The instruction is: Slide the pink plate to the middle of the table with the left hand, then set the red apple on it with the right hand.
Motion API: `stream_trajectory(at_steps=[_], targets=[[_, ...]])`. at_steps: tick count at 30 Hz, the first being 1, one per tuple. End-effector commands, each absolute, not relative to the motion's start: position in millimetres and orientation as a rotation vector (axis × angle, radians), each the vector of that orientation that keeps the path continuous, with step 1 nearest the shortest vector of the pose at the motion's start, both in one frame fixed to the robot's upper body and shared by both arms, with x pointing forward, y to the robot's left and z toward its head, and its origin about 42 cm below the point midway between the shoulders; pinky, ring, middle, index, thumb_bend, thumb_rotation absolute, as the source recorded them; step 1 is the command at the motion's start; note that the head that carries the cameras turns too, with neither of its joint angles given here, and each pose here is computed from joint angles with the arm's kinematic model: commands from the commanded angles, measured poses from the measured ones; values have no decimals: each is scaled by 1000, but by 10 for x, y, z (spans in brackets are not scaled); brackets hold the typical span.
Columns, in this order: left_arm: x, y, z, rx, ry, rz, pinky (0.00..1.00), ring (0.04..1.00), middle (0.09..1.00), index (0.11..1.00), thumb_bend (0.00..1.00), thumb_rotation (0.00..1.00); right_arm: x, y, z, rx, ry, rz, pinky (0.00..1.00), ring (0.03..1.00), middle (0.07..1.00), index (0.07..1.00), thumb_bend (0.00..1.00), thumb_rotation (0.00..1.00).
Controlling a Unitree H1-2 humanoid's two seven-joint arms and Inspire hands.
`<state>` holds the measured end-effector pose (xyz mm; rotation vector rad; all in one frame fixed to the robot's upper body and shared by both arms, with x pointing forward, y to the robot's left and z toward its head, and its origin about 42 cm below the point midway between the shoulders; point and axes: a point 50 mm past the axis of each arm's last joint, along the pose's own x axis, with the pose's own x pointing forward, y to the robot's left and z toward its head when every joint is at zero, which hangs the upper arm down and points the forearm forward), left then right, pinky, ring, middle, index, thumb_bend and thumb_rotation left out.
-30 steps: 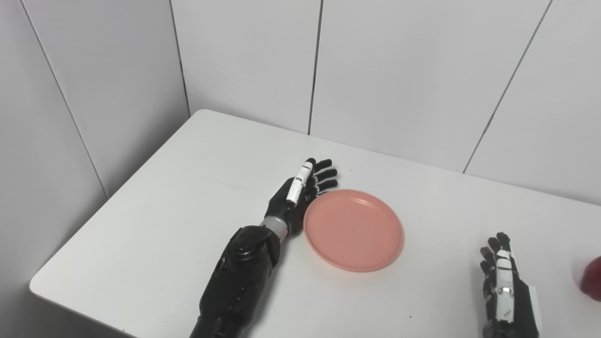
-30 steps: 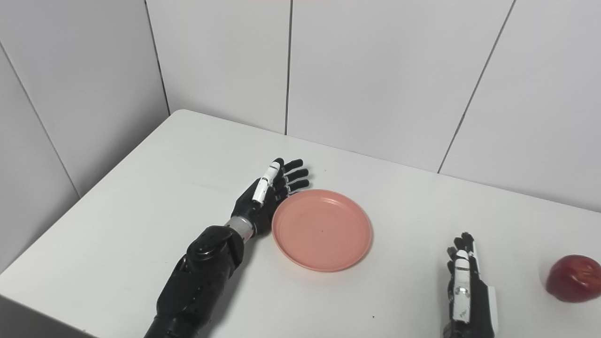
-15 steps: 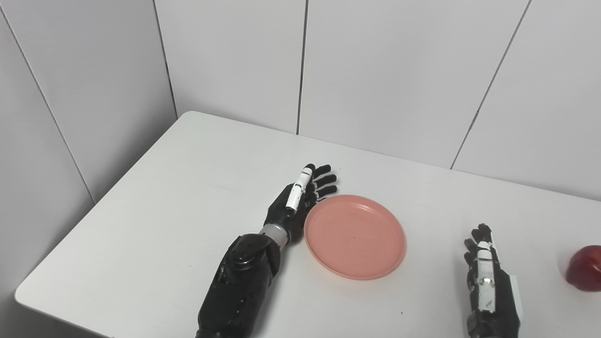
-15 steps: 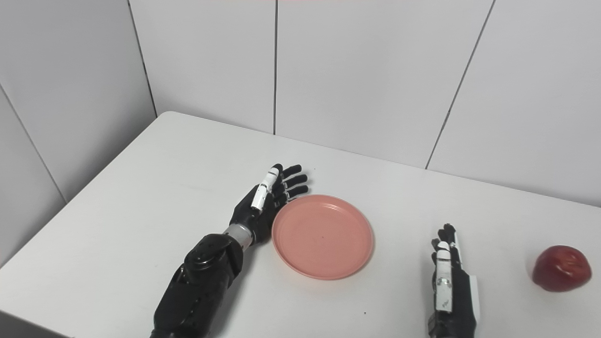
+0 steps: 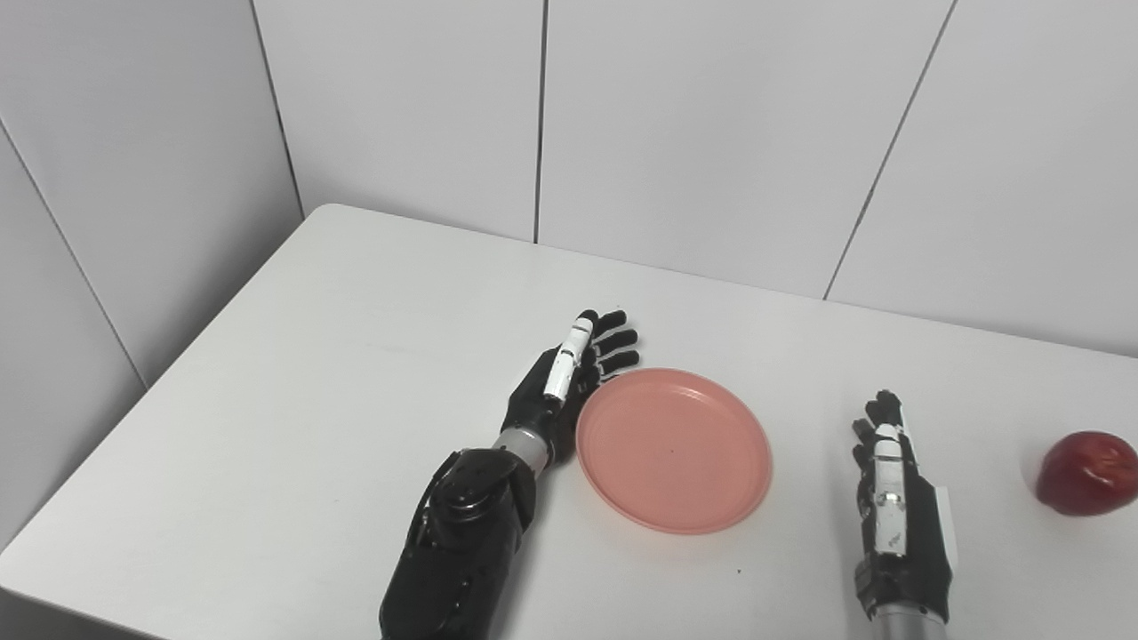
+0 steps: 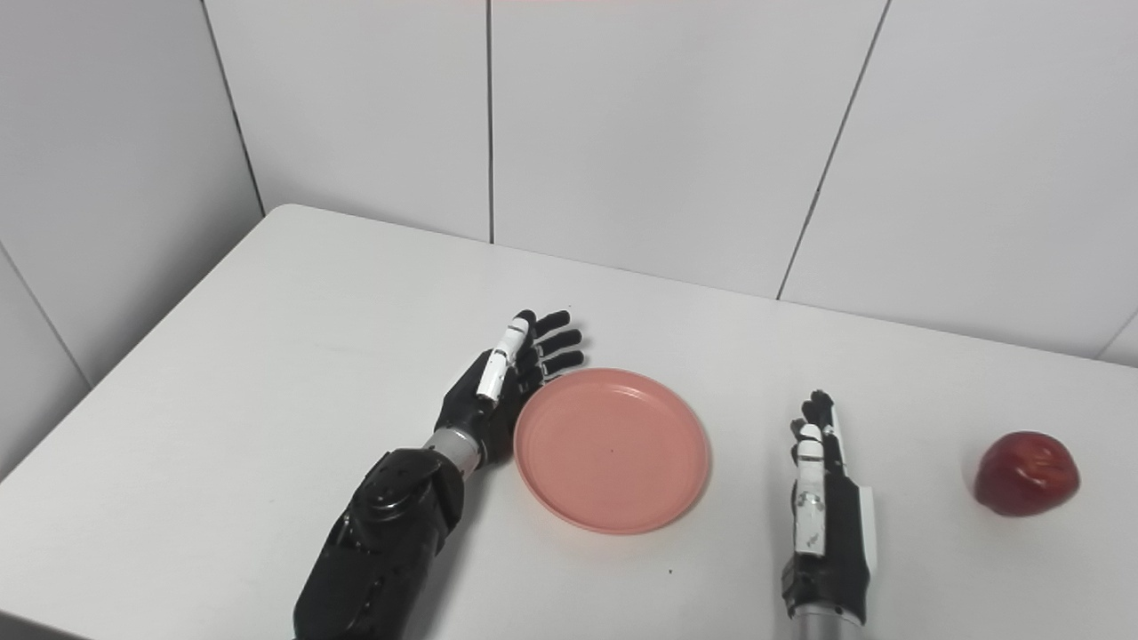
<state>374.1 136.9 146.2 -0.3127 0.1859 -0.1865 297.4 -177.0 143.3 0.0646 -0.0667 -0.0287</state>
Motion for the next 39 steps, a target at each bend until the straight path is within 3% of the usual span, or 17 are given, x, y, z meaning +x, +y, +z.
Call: stream_trajectory(at_steps=[1, 15, 31, 39], targets=[[3744, 1296, 1525, -312, 184, -206, 798, 832, 845, 829, 342, 1000, 3045, -1686, 1626, 78, -135, -26, 1000, 956, 964, 964, 195, 1000], [3702, 1274, 1585, -356, 194, -239, 851, 867, 869, 852, 354, 1000, 3057, -1514, 1688, 60, -140, -39, 992, 951, 969, 966, 146, 1000], [3681, 1458, 1587, -337, 159, -227, 819, 851, 869, 857, 352, 1000, 3106, -1524, 1703, 20, -138, -57, 950, 937, 957, 956, 156, 1000], [3660, 1536, 1573, -308, 140, -212, 853, 864, 873, 855, 359, 1000, 3148, -1633, 1809, -56, -179, -87, 923, 925, 945, 949, 197, 1000]])
